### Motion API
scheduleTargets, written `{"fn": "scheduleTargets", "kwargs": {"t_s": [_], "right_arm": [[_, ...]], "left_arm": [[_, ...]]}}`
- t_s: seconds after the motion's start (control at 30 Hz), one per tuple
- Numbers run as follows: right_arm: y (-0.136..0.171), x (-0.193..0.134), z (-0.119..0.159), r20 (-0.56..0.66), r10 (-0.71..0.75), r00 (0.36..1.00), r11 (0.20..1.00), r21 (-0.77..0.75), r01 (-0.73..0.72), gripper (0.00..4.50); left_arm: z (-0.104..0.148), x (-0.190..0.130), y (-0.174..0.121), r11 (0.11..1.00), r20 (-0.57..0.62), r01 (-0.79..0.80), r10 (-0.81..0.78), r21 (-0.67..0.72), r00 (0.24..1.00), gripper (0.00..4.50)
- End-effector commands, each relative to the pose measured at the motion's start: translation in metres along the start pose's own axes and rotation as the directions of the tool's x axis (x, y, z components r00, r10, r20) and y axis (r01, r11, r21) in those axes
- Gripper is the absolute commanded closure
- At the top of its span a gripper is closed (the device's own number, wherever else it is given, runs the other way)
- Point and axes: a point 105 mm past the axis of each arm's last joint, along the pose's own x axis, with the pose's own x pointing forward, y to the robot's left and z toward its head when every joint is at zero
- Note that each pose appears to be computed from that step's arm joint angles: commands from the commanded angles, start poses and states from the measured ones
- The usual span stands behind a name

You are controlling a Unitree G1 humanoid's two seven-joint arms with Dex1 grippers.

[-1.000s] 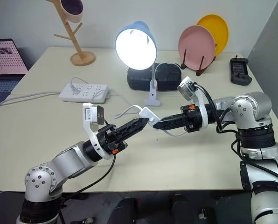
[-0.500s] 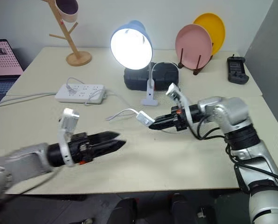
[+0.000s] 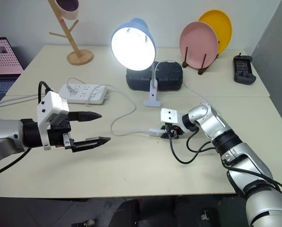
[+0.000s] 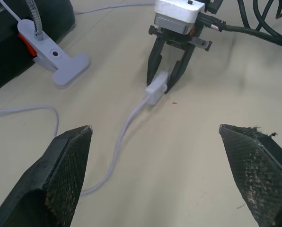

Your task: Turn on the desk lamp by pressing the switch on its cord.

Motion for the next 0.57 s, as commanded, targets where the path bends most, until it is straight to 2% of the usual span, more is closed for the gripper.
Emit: {"fn": "scheduleTargets", "kwargs": {"t_s": [0.03,0.2,0.23,0.4,0.57], "right_arm": [[0.003,-0.031,0.018,0.060,0.010,0.998,0.999,-0.032,-0.009,1.67],[0.018,-0.070,0.039,0.124,0.002,0.992,1.000,-0.014,0.000,0.42],[0.021,-0.076,0.041,0.130,-0.004,0.992,1.000,-0.008,0.005,0.06],[0.027,-0.109,0.037,0.127,-0.099,0.987,0.994,0.051,0.093,0.01],[0.033,-0.115,0.034,0.129,-0.149,0.980,0.985,0.111,0.135,0.01]], "left_arm": [[0.008,-0.003,0.007,0.999,0.000,-0.004,0.004,0.050,1.000,0.00],[0.007,-0.010,0.022,0.995,-0.041,-0.004,0.008,0.099,0.999,0.00],[0.007,-0.012,0.024,0.995,-0.047,-0.003,0.008,0.105,0.999,0.00],[0.006,-0.019,0.036,0.989,-0.089,0.000,0.013,0.150,0.996,0.00],[-0.002,-0.022,0.041,0.989,-0.121,0.019,-0.001,0.150,0.993,0.00]]}}
